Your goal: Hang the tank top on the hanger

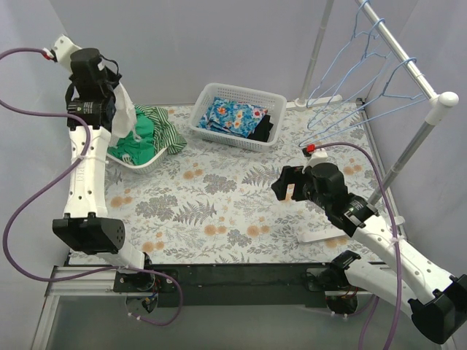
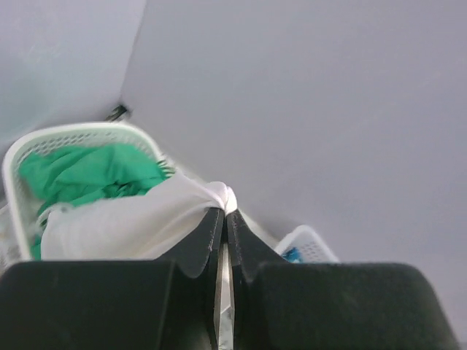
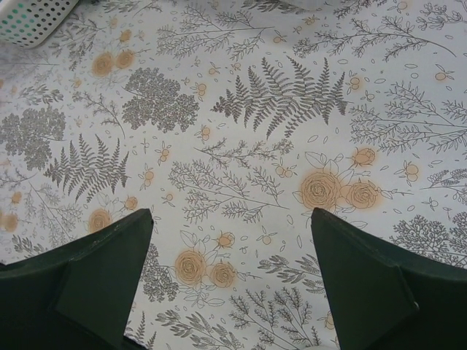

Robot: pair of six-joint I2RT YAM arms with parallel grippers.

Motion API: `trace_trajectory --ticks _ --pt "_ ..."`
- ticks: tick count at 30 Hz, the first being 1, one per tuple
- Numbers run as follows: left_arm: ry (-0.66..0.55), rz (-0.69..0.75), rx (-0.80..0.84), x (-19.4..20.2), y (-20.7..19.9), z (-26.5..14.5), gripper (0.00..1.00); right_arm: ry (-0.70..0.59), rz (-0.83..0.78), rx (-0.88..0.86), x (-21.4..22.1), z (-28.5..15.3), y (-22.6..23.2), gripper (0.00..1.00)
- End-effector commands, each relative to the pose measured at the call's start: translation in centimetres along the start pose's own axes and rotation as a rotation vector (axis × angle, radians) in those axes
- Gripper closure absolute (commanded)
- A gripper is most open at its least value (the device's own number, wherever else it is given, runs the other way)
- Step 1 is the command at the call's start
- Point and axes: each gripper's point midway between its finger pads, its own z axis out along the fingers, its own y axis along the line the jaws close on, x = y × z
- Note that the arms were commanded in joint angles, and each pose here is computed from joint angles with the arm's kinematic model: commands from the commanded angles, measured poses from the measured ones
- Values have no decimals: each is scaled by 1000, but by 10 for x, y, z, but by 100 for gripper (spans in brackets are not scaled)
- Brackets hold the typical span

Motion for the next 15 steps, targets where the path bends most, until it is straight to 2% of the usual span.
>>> trace_trajectory --ticks 1,4,6,8,11,15 --pt "-47 12 268 -52 -55 -41 100 -68 27 -53 -32 -6 18 3" --pt "-31 3 435 -67 -88 -67 100 -73 35 -54 -34 -5 19 3" --pt "5 2 508 -63 -101 -78 100 -76 38 -51 -36 -4 19 3" --pt "69 13 628 -44 -130 -105 100 -81 42 -43 -38 -4 19 3" --pt "106 62 720 -20 -159 -138 100 -93 46 -43 -42 -3 19 3" --pt "193 79 822 11 -174 -176 100 -99 48 -45 -45 -2 21 4"
